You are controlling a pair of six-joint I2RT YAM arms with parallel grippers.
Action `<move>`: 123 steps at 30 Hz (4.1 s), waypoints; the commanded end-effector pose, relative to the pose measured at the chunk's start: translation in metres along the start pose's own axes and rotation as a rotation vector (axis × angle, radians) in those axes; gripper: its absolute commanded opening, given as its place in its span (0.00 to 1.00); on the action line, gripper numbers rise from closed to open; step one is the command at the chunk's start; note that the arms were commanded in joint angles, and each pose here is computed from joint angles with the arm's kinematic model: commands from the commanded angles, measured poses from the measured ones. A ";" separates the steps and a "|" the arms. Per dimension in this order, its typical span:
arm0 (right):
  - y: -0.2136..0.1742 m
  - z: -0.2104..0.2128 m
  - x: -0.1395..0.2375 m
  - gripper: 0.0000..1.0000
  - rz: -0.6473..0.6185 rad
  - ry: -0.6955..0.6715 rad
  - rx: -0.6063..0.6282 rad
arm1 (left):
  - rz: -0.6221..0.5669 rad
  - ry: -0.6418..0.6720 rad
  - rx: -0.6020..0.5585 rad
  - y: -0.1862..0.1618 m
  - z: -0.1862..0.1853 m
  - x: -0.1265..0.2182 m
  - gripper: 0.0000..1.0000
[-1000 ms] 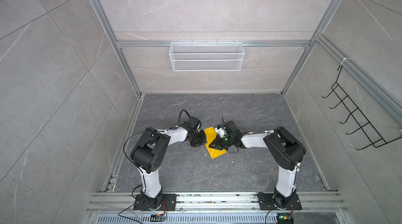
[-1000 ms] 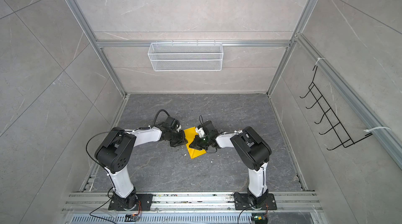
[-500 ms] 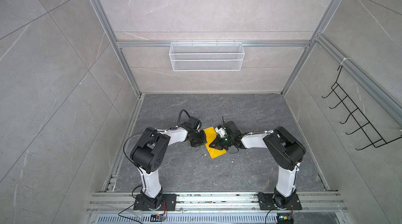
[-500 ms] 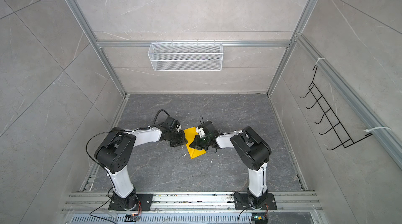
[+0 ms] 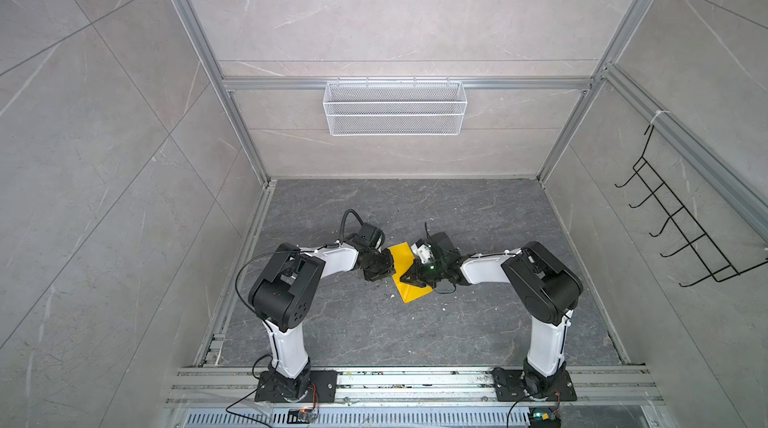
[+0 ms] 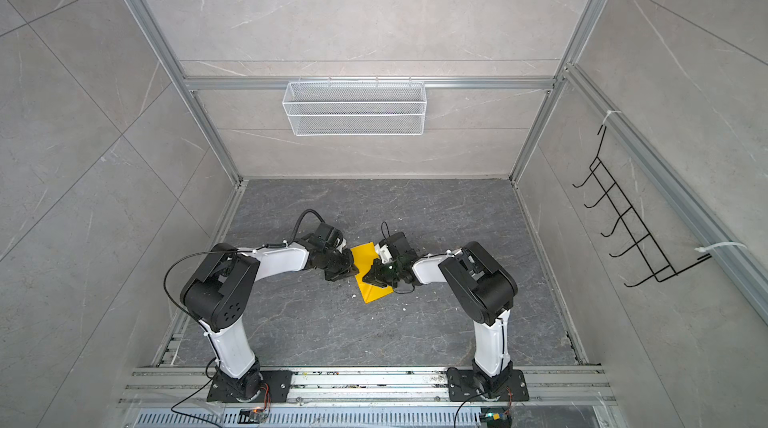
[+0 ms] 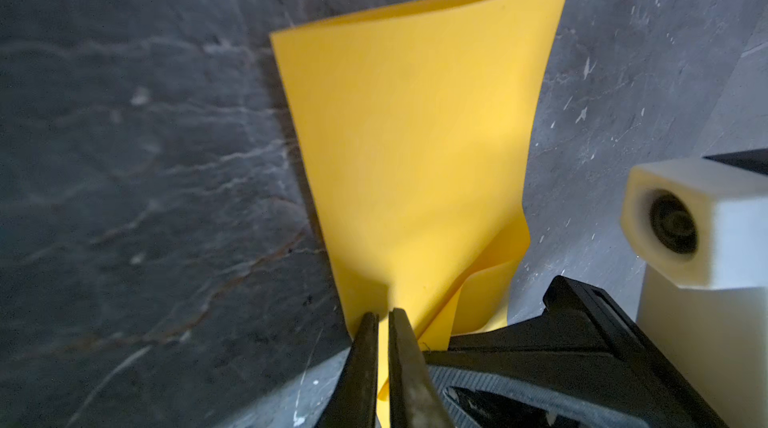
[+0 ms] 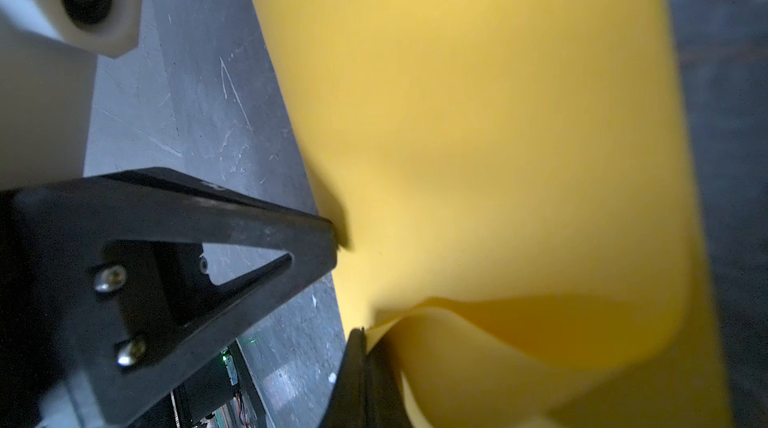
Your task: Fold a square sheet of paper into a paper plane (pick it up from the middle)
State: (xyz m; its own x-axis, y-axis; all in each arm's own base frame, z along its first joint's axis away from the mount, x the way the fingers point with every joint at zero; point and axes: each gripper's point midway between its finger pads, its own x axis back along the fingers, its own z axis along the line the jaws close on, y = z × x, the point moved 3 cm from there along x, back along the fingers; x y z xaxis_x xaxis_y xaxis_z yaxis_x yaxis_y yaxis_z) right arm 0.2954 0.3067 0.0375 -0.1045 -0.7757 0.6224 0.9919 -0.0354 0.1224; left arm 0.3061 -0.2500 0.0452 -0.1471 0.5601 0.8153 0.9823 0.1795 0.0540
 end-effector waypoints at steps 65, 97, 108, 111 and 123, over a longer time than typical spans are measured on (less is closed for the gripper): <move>-0.016 -0.034 -0.005 0.04 0.041 -0.138 -0.055 | 0.033 0.026 -0.041 -0.022 -0.011 0.000 0.00; -0.055 -0.010 0.015 0.07 0.173 0.004 -0.025 | 0.058 0.213 0.037 -0.032 0.033 -0.013 0.00; -0.038 0.013 0.036 0.08 0.092 0.020 0.088 | 0.056 0.210 0.018 -0.030 0.029 -0.010 0.00; -0.017 0.026 0.040 0.08 0.041 0.032 0.119 | 0.060 0.209 0.013 -0.031 0.029 -0.010 0.00; 0.010 0.001 0.016 0.08 0.035 -0.037 0.099 | 0.063 0.205 0.007 -0.031 0.028 -0.009 0.00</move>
State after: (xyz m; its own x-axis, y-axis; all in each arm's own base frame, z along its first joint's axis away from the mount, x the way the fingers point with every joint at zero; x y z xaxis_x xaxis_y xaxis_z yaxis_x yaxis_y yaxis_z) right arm 0.2997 0.3006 0.0603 -0.0707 -0.7776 0.6248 0.9822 0.0550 0.1796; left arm 0.2830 -0.2569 0.0442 -0.0959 0.5071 0.8565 0.9898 0.1397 0.0282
